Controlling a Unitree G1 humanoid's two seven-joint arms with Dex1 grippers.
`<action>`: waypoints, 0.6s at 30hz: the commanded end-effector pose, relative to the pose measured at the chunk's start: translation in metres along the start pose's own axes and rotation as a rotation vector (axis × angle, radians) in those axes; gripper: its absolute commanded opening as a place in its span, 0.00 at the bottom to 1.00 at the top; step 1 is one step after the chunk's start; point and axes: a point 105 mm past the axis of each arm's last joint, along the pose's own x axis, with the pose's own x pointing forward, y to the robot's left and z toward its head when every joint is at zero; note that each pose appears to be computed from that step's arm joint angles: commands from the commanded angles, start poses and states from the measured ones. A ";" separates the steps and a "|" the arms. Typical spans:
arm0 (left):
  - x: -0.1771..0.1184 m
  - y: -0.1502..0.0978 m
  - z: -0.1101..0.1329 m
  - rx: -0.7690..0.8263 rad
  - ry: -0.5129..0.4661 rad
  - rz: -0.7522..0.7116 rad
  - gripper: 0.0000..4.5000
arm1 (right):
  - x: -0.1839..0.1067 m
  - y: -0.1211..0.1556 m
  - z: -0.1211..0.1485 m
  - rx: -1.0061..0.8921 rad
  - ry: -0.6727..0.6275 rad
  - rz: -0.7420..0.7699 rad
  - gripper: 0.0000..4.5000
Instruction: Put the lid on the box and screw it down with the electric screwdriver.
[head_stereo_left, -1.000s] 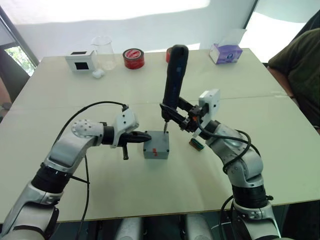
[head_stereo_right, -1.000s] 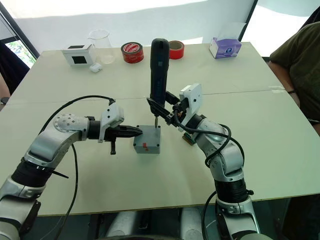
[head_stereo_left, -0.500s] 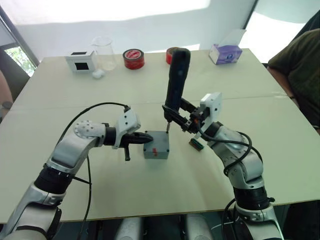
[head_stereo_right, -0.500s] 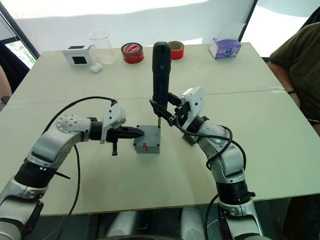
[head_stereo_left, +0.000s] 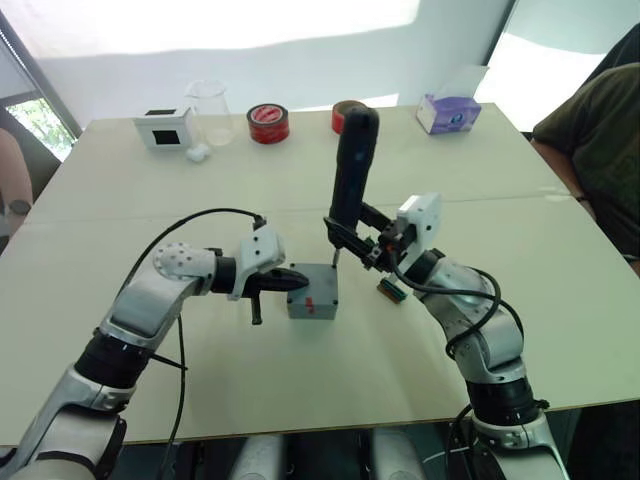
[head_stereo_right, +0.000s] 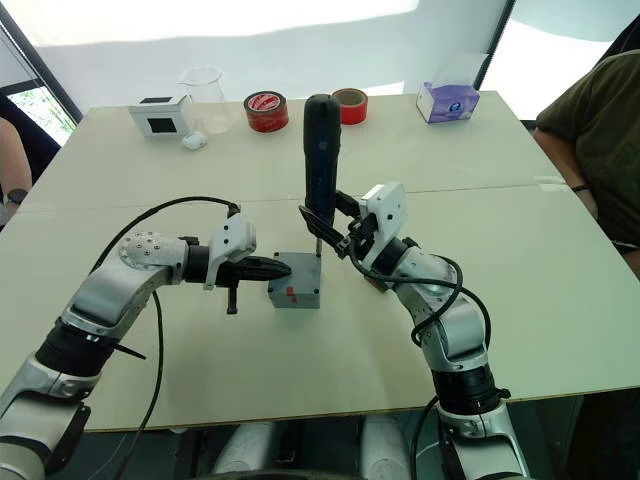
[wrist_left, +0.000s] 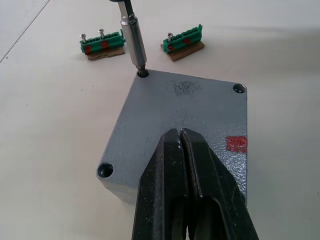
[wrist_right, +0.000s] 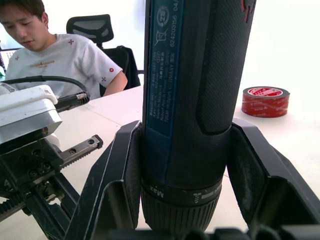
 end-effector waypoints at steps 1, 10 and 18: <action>0.005 -0.009 -0.023 -0.040 0.077 -0.023 0.00 | -0.007 -0.001 -0.030 0.023 0.119 -0.014 0.41; 0.007 -0.015 -0.024 -0.049 0.084 -0.034 0.00 | -0.009 0.000 -0.055 0.033 0.239 -0.022 0.41; 0.007 -0.018 -0.025 -0.061 0.087 -0.031 0.00 | -0.003 0.009 -0.070 0.052 0.289 -0.003 0.41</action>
